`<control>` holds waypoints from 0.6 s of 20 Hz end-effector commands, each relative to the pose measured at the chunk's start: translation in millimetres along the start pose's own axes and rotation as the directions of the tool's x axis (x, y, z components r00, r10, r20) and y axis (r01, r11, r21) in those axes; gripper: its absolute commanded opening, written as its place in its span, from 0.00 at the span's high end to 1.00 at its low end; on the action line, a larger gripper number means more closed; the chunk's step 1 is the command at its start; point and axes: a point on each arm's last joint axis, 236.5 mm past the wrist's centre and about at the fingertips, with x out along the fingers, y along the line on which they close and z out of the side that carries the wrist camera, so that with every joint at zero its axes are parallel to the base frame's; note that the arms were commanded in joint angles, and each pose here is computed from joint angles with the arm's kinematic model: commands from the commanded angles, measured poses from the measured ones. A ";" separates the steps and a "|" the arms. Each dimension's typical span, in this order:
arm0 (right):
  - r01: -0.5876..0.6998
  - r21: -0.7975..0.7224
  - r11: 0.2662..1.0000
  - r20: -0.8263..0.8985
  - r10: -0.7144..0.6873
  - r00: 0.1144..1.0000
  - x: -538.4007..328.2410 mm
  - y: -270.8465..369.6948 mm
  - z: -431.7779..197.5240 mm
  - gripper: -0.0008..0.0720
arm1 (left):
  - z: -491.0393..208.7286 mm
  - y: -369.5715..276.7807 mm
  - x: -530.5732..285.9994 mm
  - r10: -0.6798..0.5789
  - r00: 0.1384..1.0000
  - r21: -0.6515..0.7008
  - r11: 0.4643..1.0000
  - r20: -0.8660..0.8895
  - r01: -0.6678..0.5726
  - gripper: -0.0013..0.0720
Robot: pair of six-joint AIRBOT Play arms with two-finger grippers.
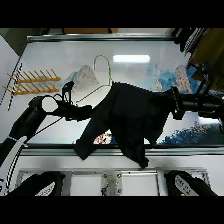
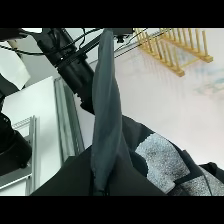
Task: Fold the clothes and pants, and hang the long-sleeved shirts on hangers.
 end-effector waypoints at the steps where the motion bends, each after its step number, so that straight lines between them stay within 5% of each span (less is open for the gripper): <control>1: 0.004 0.030 1.000 -0.041 -0.003 0.999 0.1 0.0 -9.0 0.98 | 13.0 18.1 -6.2 0.018 0.999 -0.032 0.999 0.027 -0.017 0.97; 12: 0.019 0.009 1.000 -0.173 -0.017 0.985 -3.0 -4.2 -43.5 0.98 | 43.7 40.0 -66.6 0.015 0.977 -0.028 1.000 0.213 -0.010 0.97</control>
